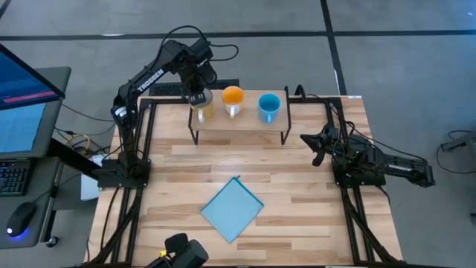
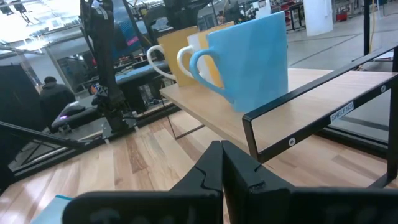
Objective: Stack small to large cups/mugs on shelf
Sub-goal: Put the light yellow mug on the shelf
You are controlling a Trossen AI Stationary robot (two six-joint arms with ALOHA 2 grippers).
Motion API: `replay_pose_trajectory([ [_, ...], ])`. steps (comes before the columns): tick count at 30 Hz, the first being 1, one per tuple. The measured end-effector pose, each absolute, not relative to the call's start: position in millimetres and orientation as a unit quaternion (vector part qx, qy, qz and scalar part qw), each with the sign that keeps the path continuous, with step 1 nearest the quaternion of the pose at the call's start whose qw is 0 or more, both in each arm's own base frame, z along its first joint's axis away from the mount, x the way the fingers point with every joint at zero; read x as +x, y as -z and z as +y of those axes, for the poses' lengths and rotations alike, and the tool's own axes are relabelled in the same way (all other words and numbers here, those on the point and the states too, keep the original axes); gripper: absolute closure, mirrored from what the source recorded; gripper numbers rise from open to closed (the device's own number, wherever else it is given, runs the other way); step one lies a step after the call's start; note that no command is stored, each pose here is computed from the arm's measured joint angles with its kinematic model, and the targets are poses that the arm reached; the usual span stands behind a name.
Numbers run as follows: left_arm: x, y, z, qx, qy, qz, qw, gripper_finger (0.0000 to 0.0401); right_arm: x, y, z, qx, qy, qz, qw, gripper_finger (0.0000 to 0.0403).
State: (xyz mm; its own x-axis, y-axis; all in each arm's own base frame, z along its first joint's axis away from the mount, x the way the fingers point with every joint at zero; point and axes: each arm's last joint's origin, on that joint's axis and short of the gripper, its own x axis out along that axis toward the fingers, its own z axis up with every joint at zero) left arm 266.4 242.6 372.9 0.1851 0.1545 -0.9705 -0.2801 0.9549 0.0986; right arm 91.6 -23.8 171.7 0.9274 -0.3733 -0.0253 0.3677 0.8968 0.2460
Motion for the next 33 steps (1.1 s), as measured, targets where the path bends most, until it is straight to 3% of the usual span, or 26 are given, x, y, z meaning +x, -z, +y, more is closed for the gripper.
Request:
replay_pose_trajectory([
  [33, 272.0, -375.7, 247.8, -0.043, -0.187, 0.597, 0.779, 0.0367, 91.6, -171.6, -23.8, 0.124, 0.190, -0.011, 0.974, 0.0381],
])
